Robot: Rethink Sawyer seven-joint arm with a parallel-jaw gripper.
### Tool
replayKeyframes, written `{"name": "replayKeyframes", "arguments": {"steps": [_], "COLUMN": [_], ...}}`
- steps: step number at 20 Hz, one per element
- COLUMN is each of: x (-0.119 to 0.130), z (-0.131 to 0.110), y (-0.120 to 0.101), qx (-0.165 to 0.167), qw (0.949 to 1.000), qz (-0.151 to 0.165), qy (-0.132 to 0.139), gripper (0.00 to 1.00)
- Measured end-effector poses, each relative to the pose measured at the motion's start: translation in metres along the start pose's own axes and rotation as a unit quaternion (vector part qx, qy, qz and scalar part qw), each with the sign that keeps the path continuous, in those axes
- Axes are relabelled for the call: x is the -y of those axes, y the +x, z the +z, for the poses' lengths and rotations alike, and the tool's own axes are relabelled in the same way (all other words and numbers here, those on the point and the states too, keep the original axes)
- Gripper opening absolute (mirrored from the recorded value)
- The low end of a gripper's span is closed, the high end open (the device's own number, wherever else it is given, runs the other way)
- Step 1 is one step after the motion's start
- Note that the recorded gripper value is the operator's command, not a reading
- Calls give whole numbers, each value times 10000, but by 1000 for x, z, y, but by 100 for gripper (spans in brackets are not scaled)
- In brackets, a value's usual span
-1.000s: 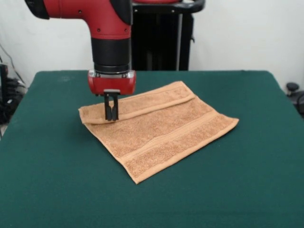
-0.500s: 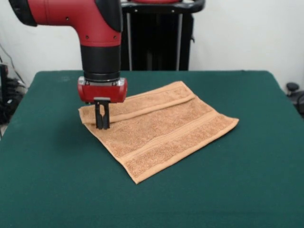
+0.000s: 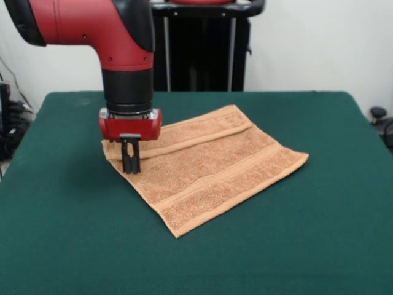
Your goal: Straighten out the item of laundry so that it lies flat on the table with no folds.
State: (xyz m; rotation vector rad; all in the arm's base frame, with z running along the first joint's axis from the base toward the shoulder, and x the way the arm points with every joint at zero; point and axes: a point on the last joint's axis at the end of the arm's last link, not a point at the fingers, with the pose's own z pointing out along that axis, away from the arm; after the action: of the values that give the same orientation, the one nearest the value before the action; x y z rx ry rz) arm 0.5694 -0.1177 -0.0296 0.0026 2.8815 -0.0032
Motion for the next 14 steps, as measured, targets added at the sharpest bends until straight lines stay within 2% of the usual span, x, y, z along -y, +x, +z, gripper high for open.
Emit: {"name": "replayKeyframes", "arguments": {"steps": [5,14], "x": [-1,-20], "z": [1,-2], "y": [4,17], "qx": [-15,-105], "qw": [9999,9979], "qz": [-151,-617], "qy": [45,188], "gripper": [0,0]}}
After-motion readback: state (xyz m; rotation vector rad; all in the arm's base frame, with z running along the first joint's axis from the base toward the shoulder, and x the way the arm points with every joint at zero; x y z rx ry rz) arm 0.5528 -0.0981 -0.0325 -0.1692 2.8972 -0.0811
